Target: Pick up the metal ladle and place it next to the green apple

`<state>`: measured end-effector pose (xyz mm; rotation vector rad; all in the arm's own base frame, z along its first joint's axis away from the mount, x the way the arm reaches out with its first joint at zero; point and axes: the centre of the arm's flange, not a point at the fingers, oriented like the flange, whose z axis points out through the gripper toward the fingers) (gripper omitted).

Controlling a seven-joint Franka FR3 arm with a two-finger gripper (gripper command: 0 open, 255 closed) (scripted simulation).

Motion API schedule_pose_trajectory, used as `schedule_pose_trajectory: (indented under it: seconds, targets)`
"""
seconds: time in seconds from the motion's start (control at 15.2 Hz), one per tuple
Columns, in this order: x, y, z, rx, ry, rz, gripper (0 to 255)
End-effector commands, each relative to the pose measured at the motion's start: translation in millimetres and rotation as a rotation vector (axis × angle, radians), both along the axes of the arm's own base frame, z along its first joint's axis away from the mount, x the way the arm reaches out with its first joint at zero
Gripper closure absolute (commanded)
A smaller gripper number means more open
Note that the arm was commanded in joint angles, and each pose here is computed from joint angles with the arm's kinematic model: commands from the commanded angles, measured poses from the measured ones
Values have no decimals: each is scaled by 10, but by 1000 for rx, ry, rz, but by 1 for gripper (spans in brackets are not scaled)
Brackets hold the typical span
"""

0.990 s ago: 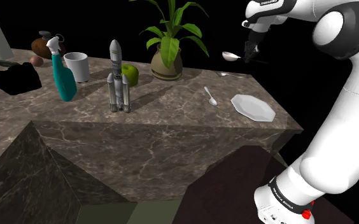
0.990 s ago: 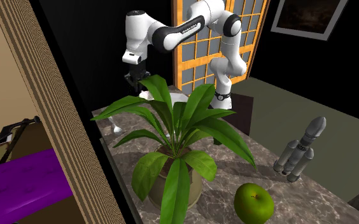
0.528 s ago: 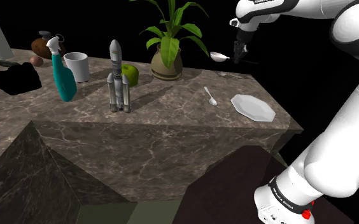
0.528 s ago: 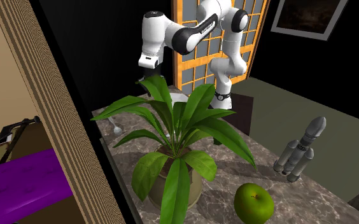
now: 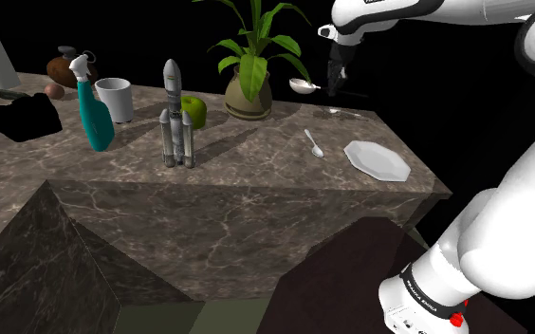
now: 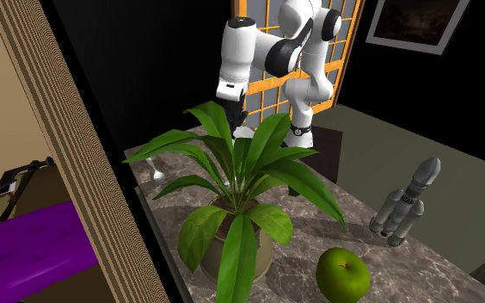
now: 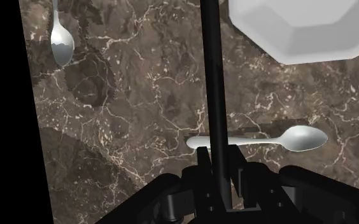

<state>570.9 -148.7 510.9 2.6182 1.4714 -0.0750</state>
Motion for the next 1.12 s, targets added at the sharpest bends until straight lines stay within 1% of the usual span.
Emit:
schedule_pose_trajectory:
  seconds: [0.0, 1.06]
  targets:
    - [31, 271, -1, 0, 0, -2, 255]
    - [338, 2361, 1, 0, 0, -2, 255]
